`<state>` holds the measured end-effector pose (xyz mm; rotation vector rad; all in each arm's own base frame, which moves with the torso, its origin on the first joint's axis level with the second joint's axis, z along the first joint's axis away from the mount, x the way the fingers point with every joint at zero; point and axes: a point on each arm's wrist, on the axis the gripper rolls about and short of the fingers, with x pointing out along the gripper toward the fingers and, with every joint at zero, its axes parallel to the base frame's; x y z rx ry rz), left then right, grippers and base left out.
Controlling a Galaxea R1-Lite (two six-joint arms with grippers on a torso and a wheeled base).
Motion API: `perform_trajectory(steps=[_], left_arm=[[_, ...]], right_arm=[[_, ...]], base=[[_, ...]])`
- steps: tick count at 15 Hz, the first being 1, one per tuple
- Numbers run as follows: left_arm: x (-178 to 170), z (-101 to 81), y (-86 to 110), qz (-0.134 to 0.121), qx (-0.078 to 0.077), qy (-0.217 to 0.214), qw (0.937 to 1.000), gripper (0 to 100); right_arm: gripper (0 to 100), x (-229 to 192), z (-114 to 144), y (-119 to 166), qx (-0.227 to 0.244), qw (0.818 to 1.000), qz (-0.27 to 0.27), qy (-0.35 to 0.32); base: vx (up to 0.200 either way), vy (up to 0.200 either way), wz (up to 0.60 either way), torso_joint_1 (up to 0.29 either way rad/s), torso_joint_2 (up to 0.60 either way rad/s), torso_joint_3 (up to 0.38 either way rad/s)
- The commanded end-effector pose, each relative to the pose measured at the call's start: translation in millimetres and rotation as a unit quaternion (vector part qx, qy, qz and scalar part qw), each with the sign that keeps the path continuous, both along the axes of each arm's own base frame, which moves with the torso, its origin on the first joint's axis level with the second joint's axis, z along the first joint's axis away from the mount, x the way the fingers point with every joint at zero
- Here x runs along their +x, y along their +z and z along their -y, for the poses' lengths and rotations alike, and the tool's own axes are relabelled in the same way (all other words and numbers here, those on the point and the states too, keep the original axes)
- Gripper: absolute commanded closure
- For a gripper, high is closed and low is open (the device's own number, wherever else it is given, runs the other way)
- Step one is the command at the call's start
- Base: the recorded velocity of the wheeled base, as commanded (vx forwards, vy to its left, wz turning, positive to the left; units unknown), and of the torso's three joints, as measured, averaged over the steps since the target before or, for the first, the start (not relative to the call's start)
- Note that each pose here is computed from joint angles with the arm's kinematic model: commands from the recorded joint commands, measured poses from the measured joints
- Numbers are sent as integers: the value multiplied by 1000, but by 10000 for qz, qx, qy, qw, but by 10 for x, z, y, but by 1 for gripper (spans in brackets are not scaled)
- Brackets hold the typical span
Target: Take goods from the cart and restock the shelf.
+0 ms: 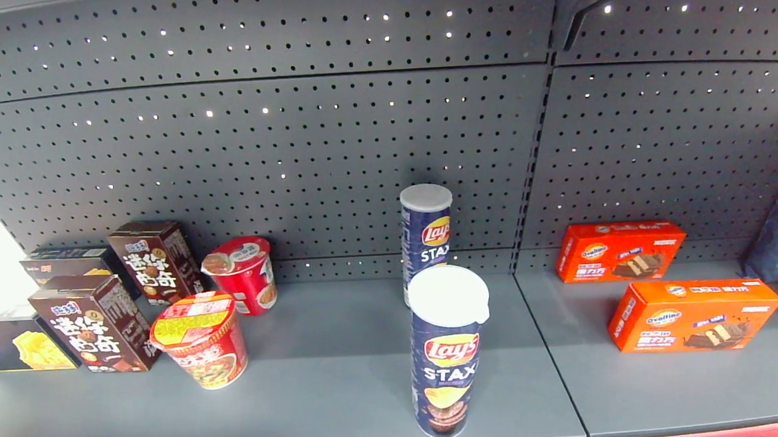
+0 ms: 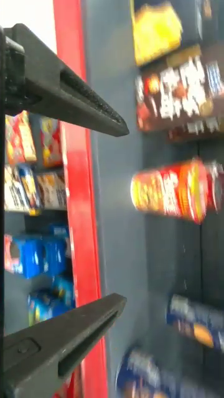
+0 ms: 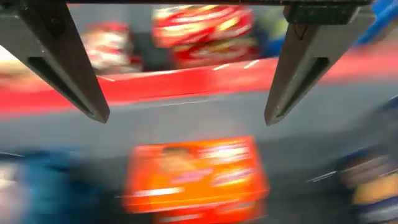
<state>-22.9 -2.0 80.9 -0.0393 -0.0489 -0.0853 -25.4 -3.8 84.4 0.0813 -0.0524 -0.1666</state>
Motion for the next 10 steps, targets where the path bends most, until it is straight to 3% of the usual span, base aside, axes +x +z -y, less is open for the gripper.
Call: perform_trajectory(steps=[1,3,5,7,8,10], left_arm=[[-1,-4,3,24,3,99,9999,0],[-2,-4,18,99,-13,91,9999,0],[-2,3,14,76,-3,-62,10000,0],[-8,37,-2,37,262,-823,9963,0],[-11,46,3,56,266,-1037,9942,0],[-11,48,2,54,215,-1070,9940,0]], right_arm=[[0,9,-6,-15,-147,9998,-45,138],[0,25,-42,-32,-258,9954,30,921],[0,26,-37,-98,-272,9957,-297,829],[0,25,-38,-94,-342,9955,-295,835],[0,25,-38,-93,-342,9955,-287,834],[0,26,-38,-95,-342,9955,-287,834]], base=[[0,0,0,0,0,0],[0,0,0,0,0,0],[0,0,0,0,0,0],[0,0,0,0,0,0],[0,0,0,0,0,0],[0,0,0,0,0,0]])
